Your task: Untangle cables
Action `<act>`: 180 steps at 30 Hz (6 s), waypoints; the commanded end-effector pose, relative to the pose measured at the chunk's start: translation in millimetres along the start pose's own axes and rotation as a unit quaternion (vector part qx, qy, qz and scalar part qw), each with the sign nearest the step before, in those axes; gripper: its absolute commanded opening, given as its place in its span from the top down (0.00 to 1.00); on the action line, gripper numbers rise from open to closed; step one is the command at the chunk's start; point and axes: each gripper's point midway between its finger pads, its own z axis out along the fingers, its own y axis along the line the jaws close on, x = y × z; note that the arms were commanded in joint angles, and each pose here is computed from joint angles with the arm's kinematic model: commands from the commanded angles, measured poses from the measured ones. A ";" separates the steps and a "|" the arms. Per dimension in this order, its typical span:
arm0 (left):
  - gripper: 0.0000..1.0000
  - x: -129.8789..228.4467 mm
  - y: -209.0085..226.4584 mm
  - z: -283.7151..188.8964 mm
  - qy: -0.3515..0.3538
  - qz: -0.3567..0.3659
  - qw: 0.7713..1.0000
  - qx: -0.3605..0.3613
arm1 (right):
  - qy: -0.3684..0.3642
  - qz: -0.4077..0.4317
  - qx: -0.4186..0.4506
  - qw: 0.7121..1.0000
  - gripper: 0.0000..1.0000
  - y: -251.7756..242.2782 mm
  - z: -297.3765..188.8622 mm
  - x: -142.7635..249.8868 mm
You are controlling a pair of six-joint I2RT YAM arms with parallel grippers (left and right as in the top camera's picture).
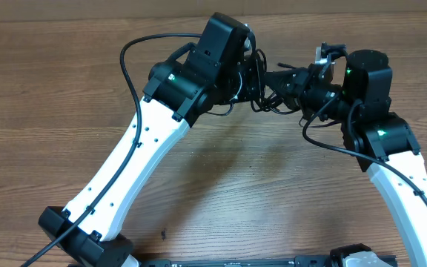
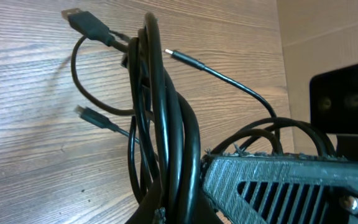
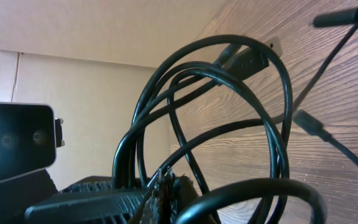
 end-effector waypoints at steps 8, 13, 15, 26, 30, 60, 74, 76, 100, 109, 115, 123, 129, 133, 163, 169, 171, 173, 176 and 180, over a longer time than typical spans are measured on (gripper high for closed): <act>0.96 -35.0 124.9 -59.5 -0.112 -0.203 0.948 -0.220 | 0.022 -0.001 -0.060 0.998 0.96 13.3 -31.4 -19.1; 0.96 -31.6 170.8 -82.6 -0.113 -0.301 0.909 -0.266 | 0.008 0.011 -0.070 0.997 0.96 6.9 -50.7 -37.8; 0.96 -28.8 182.3 -89.1 -0.108 -0.326 0.898 -0.274 | -0.001 0.015 -0.070 0.997 0.96 4.1 -56.2 -44.2; 0.96 -32.2 251.5 -137.6 -0.131 -0.369 0.850 -0.353 | -0.031 0.025 -0.070 0.997 0.96 -5.8 -77.0 -65.6; 0.96 -30.7 270.0 -152.5 -0.138 -0.390 0.832 -0.371 | -0.035 0.028 -0.072 0.996 0.96 -7.5 -82.1 -69.2; 0.95 -53.4 187.2 -131.1 0.007 -0.300 0.954 -0.002 | 0.071 -0.344 -0.095 0.932 0.05 8.2 -31.6 13.0; 0.96 -40.3 133.8 -100.9 0.048 -0.239 0.969 0.029 | 0.179 -0.371 -0.033 0.910 0.10 -12.2 38.0 101.1; 0.96 -37.6 135.9 -95.8 0.044 -0.224 0.973 0.005 | 0.187 -0.400 -0.043 0.896 0.10 -10.8 40.1 109.2; 0.96 45.8 54.3 -93.1 0.081 0.555 0.793 0.237 | 0.043 -0.500 0.122 0.856 0.09 -36.2 49.8 39.1; 0.96 51.5 32.6 -104.2 0.050 0.553 0.774 0.302 | 0.066 -0.498 0.087 0.860 0.12 -29.4 51.6 52.0; 0.96 48.7 57.1 -93.5 0.084 0.571 0.782 0.236 | 0.108 -0.491 0.024 0.864 0.13 -17.9 51.5 75.3; 0.96 38.0 8.8 -107.4 0.018 0.509 0.790 0.342 | 0.133 -0.483 -0.010 0.865 0.12 -12.1 49.5 89.1; 0.96 76.6 -17.7 -107.4 0.067 0.499 0.772 0.388 | 0.036 -0.437 0.121 0.890 0.12 -35.3 50.2 40.2; 0.96 83.8 4.8 -96.3 0.114 0.503 0.792 0.327 | -0.059 -0.363 0.232 0.900 0.12 -60.1 33.9 -2.1; 0.96 41.8 140.1 -109.5 0.185 0.355 0.914 0.061 | -0.162 -0.158 0.402 0.887 0.11 -156.3 -71.9 -89.1; 0.96 7.4 189.9 -107.0 0.154 0.229 0.953 -0.126 | -0.147 -0.137 0.369 0.907 0.11 -155.8 -71.9 -88.9; 0.96 3.8 190.8 -106.3 0.145 0.210 0.958 -0.134 | -0.132 -0.143 0.337 0.921 0.11 -147.3 -63.0 -85.5; 0.96 5.0 180.9 -102.3 0.144 0.219 0.959 -0.111 | -0.105 -0.165 0.285 0.938 0.11 -131.0 -49.0 -79.1; 0.96 1.1 178.7 -100.3 0.135 0.223 0.959 -0.109 | -0.094 -0.169 0.256 0.947 0.11 -122.1 -42.7 -75.5; 0.96 -7.1 180.3 -99.2 0.117 0.203 0.965 -0.120 | -0.082 -0.168 0.242 0.952 0.11 -118.6 -39.5 -70.6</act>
